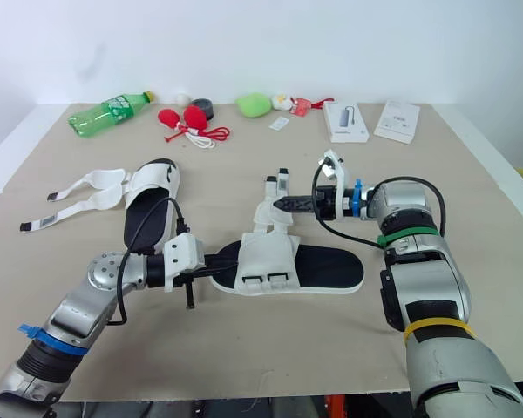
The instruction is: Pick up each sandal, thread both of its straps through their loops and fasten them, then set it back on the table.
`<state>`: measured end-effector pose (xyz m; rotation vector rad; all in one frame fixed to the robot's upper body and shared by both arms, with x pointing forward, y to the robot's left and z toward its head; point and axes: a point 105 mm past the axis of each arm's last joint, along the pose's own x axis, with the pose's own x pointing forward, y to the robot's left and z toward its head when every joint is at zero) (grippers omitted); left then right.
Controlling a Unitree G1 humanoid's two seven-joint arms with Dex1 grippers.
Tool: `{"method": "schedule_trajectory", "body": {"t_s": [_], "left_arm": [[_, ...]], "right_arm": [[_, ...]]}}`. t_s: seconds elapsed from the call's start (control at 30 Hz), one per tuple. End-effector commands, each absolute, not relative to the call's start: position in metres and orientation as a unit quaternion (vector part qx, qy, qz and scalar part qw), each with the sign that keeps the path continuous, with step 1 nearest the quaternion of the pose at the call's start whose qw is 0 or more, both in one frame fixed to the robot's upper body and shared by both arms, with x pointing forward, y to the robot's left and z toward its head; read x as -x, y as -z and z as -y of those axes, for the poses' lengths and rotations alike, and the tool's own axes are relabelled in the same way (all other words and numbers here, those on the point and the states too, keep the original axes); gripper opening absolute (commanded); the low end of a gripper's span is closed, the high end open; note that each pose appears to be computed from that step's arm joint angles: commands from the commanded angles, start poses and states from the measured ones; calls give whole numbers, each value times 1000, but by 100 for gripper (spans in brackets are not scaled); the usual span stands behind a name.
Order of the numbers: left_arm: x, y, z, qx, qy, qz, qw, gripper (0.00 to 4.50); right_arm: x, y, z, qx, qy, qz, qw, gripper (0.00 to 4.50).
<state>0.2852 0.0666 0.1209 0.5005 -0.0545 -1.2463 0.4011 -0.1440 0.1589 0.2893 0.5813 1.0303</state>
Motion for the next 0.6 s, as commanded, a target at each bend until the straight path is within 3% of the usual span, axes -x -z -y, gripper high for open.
{"method": "schedule_trajectory", "body": {"t_s": [0.03,0.27,0.6], "left_arm": [[-282,-130,-65,-239,577,44,780,7],[-283,-131,-62,-240,580,48,777,7],[-282,-130,-60,-239,582,48,776,7]], "right_arm": [[-401,-180,143,-144,-505,-243,815,450],[-390,-176,131,-169,-540,-264,781,450],[-387,-175,130,-167,-542,-268,779,450]]}}
